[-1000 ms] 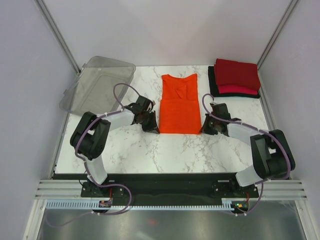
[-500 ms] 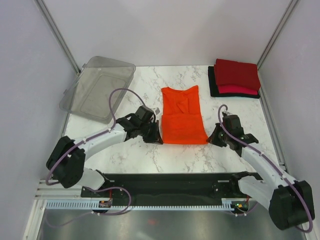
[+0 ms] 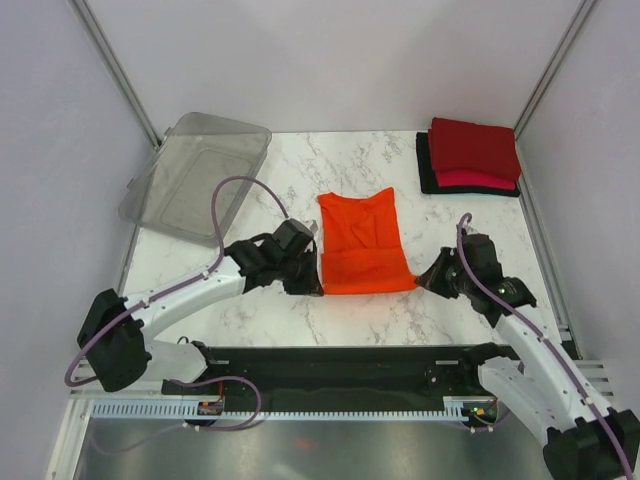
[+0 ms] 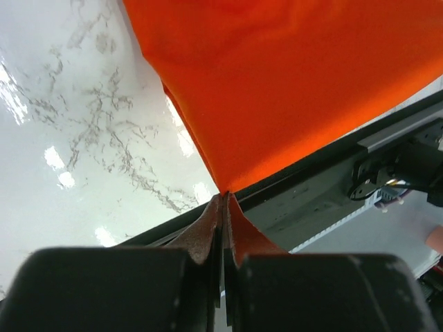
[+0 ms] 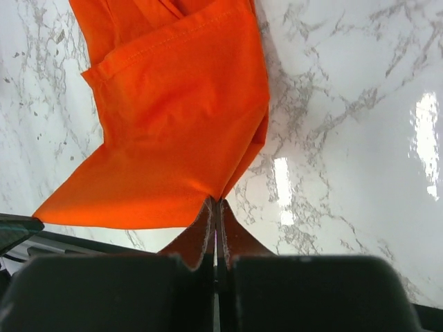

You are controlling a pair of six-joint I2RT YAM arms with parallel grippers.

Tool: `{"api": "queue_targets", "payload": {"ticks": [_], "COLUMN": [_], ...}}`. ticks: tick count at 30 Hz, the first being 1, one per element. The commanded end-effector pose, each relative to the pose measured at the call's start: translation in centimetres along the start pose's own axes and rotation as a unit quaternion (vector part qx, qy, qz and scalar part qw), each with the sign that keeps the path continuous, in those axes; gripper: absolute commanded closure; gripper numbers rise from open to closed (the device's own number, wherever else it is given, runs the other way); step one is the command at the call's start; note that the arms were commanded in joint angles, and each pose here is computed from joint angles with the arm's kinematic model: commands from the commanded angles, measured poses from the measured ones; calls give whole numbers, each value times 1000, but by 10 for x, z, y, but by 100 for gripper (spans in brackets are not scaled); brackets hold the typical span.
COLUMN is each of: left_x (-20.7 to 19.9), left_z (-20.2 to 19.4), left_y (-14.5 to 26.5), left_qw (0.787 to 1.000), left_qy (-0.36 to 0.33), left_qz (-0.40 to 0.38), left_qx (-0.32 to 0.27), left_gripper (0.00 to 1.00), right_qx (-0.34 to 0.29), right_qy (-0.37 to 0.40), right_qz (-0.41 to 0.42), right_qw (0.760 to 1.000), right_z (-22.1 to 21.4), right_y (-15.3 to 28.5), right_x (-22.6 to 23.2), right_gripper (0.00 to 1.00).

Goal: Fold and stack the t-shirts
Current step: Fold the tshirt

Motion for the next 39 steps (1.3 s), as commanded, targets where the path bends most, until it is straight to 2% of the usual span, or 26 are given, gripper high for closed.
{"api": "queue_targets", "payload": {"ticks": [1, 9, 10, 11, 13, 14, 16, 17, 22, 23, 29, 33, 36, 37, 39], "left_x": [-15, -29, -29, -30, -26, -30, -26, -31, -14, -14, -10, -7, 4, 4, 8], "left_z": [31, 110, 119, 139, 157, 180, 198, 217, 264, 279, 334, 362, 375, 384, 389], "left_y": [7, -3, -4, 2, -10, -2, -17, -10, -40, -36, -70, -98, -123, -124, -130], "left_qw": [999, 998, 997, 996, 996, 994, 995, 993, 992, 990, 985, 977, 974, 970, 966], "left_qy": [9, 14, 17, 27, 29, 34, 33, 33, 52, 53, 11, -2, -8, -14, -20], "left_qz": [18, 15, 16, 11, 14, 0, 2, -8, -7, -14, -58, -98, -121, -132, -154], "left_qx": [-37, -64, -68, -88, -81, -100, -94, -115, -113, -128, -161, -188, -189, -205, -206], "left_gripper": [98, 98, 98, 98, 98, 98, 98, 98, 98, 98, 98, 98, 94, 90, 82], "right_qx": [-30, -58, -41, -50, -28, -41, -31, -45, -40, -54, -57, -49, -60, -63, -70], "right_qy": [51, 98, 101, 107, 114, 117, 115, 117, 111, 115, 95, 80, 68, 63, 64], "right_qz": [12, -6, -14, -8, -19, -11, -21, -16, -4, 4, 1, -4, -8, -10, -5], "right_qw": [998, 993, 994, 993, 993, 992, 993, 992, 993, 992, 994, 996, 996, 996, 995], "right_z": [37, 109, 112, 126, 135, 150, 160, 176, 209, 224, 256, 262, 274, 277, 282], "right_y": [-6, -37, -51, -54, -75, -75, -93, -93, -133, -136, -185, -222, -236, -244, -256], "right_x": [19, 47, 45, 52, 49, 57, 53, 60, 63, 70, 63, 50, 40, 33, 28], "right_gripper": [100, 100, 100, 100, 100, 100, 100, 100, 100, 100, 100, 100, 96, 92, 92]}}
Point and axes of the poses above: each gripper's point midway between its finger pads, its own y axis back along the fingers, its own x axis along the line the jaws close on, z = x × y, the point moved 6 cm from there along y, back along the fingers, and after that the axes turned 8 degrees about y, right-handed, at the moved point
